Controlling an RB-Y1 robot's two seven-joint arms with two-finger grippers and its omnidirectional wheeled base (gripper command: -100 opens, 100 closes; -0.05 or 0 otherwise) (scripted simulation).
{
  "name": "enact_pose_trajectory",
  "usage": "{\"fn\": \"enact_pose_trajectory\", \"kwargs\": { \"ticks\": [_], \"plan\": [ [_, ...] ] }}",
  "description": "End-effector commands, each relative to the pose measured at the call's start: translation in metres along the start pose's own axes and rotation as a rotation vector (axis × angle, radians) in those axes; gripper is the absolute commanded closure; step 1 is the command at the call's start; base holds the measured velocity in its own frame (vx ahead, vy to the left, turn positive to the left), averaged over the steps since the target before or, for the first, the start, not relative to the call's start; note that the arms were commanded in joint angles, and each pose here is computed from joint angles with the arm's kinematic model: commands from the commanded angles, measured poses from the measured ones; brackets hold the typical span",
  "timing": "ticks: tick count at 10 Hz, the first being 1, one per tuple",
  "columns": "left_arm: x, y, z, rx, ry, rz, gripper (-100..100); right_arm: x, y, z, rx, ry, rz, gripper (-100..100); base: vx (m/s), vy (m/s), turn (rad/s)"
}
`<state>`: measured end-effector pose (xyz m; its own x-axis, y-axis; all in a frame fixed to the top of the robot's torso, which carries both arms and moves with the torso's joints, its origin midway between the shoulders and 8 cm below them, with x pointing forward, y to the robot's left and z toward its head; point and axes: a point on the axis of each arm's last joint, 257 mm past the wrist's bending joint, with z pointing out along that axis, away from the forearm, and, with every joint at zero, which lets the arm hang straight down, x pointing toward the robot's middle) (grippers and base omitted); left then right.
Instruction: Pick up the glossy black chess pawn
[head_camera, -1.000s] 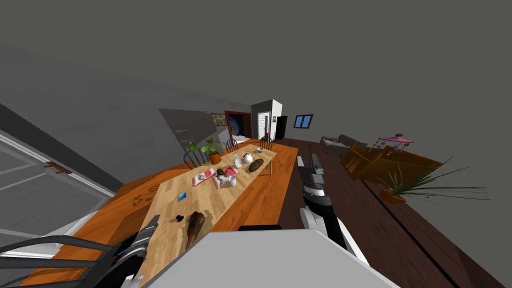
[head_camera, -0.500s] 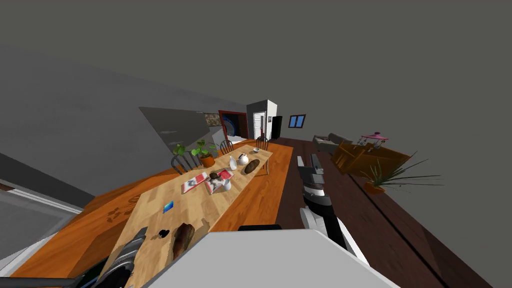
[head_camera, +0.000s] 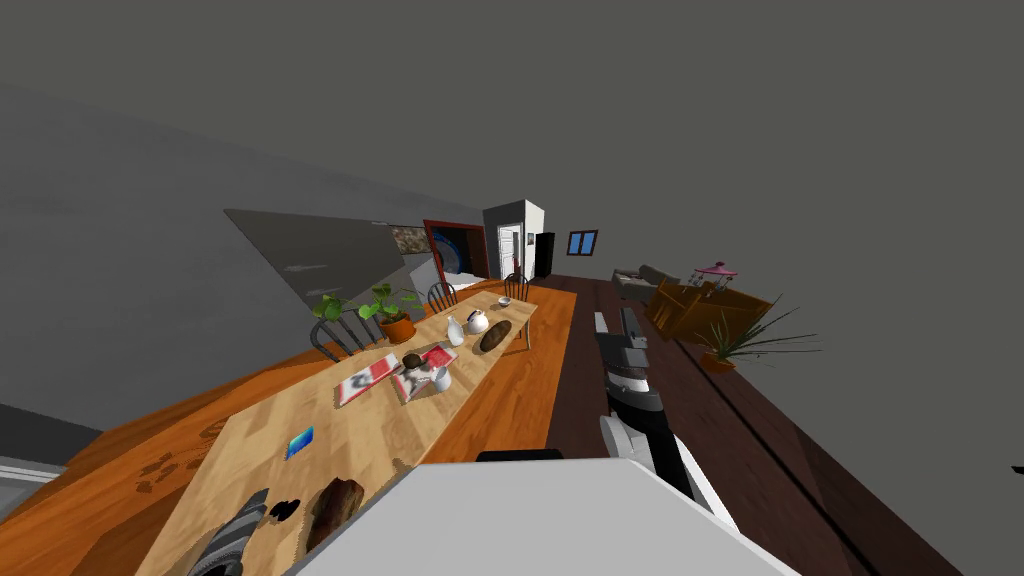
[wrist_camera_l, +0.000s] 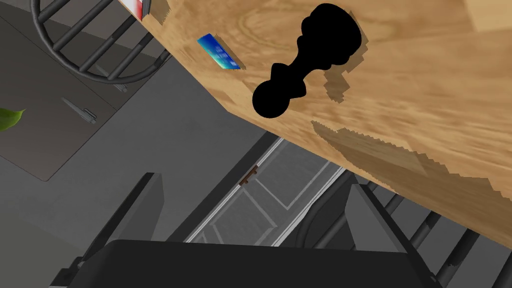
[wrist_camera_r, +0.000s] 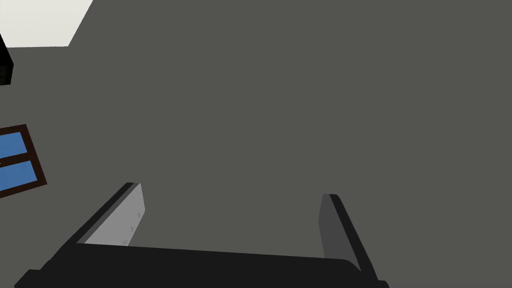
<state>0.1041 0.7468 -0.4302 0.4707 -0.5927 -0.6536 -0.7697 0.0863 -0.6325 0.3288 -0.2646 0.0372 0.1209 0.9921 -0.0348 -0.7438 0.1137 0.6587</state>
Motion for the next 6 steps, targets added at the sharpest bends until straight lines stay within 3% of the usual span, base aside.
{"fn": "enact_pose_trajectory", "kwargs": {
  "ticks": [1, 4, 6],
  "plan": [
    [-0.003, 0.008, 0.001, -0.014, 0.0, -0.003, -100, 0.0, 0.0, 0.0, 0.0, 0.0, 0.0, 0, 0.019, -0.006, 0.034],
    [-0.011, 0.05, -0.004, -0.118, -0.013, -0.021, -100, 0.0, 0.0, 0.0, 0.0, 0.0, 0.0, 0, 0.035, -0.024, -0.168],
    [-0.012, 0.06, -0.005, -0.143, -0.015, -0.026, -100, 0.0, 0.0, 0.0, 0.0, 0.0, 0.0, 0, 0.035, -0.021, -0.061]
  ]
}}
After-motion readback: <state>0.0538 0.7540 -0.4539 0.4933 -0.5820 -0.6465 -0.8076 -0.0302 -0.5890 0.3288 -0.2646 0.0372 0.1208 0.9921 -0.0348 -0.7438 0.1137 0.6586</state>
